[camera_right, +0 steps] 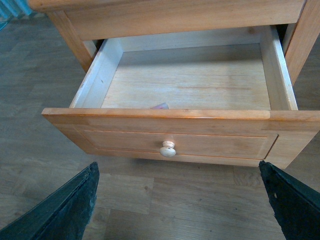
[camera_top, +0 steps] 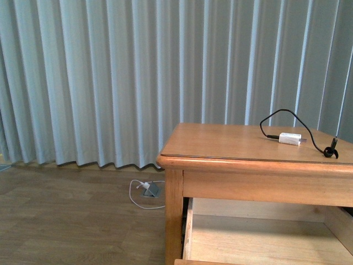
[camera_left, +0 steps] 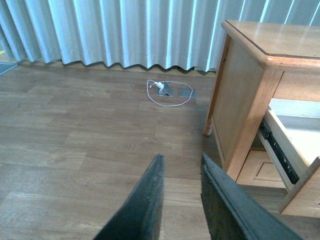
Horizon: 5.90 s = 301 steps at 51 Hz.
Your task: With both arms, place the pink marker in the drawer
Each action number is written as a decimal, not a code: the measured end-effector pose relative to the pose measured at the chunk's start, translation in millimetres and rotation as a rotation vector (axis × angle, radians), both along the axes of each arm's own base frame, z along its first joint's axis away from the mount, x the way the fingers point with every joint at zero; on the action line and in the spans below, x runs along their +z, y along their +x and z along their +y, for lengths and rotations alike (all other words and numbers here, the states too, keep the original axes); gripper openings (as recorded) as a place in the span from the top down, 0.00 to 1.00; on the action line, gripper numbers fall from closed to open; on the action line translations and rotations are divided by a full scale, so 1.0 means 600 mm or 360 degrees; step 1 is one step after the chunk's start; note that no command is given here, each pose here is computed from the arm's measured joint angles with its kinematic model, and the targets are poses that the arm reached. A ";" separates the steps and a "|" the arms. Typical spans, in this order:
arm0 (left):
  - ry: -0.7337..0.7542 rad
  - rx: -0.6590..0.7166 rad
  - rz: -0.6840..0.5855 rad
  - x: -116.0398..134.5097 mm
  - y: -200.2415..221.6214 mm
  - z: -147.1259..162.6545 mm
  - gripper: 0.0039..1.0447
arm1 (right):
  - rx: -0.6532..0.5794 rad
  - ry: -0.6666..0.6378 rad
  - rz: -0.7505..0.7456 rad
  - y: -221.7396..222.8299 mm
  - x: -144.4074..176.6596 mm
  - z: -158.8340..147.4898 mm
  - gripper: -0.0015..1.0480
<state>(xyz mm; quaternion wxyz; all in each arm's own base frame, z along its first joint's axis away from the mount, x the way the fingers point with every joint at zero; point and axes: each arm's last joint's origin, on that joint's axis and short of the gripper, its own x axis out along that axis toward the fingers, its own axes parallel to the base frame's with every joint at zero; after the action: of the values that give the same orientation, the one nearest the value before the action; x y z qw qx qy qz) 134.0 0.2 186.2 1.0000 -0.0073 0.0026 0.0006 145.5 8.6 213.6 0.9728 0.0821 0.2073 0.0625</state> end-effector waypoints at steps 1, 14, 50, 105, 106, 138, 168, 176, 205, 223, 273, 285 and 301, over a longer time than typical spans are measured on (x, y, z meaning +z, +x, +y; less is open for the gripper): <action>0.0002 -0.0001 0.0000 -0.001 -0.001 0.000 0.78 | 0.0000 0.0000 0.0000 0.000 0.000 0.000 0.08; 0.0012 0.0000 -0.0003 -0.014 -0.017 0.000 0.96 | 0.0000 0.0000 0.0000 0.000 0.000 0.000 0.08; 0.0015 0.0001 -0.0051 -0.020 -0.043 0.000 0.96 | 0.0000 0.0000 0.0000 0.000 0.000 0.000 0.08; 0.0016 -0.0001 -0.0041 -0.025 -0.062 0.000 0.05 | 0.0124 -0.0119 0.0503 0.126 -0.103 0.005 0.08; 0.0016 -0.0001 -0.0041 -0.025 -0.062 0.000 0.05 | 0.0127 -0.0130 0.0509 0.131 -0.106 0.007 0.08; 0.0016 -0.0001 -0.0041 -0.025 -0.062 0.000 0.05 | -0.0127 -0.0277 0.0267 0.316 -0.154 0.044 0.08; 0.0016 -0.0001 -0.0041 -0.025 -0.062 0.000 0.05 | -0.0256 -0.0281 -0.0056 0.457 -0.194 0.067 0.08; 0.0016 -0.0001 -0.0041 -0.025 -0.062 0.000 0.05 | -0.0297 -0.0280 -0.0111 0.471 -0.200 0.064 0.08; 0.0016 -0.0001 -0.0041 -0.025 -0.062 0.000 0.05 | -0.0306 -0.0288 -0.0044 0.456 -0.187 0.047 0.08; 0.0016 -0.0001 -0.0041 -0.025 -0.062 0.000 0.05 | -0.0135 -0.0146 0.0114 0.339 -0.100 0.029 0.08; 0.0016 -0.0001 -0.0041 -0.025 -0.062 0.000 0.05 | -0.0211 -0.0243 -0.0662 0.030 -0.009 -0.015 0.59; 0.0016 -0.0001 -0.0041 -0.025 -0.062 0.000 0.05 | -0.0206 -0.0260 -0.0655 -0.003 -0.041 -0.015 0.98; 0.0016 -0.0001 -0.0041 -0.025 -0.062 0.000 0.05 | -0.0206 -0.0259 -0.0658 -0.030 -0.060 -0.015 0.99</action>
<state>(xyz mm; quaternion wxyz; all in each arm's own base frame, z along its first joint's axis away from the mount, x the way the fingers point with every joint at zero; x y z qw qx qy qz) 96.5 0.0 171.2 0.9999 -0.0022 -0.0104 0.0002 127.7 -0.4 177.5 1.0000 0.0018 0.0022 -0.0015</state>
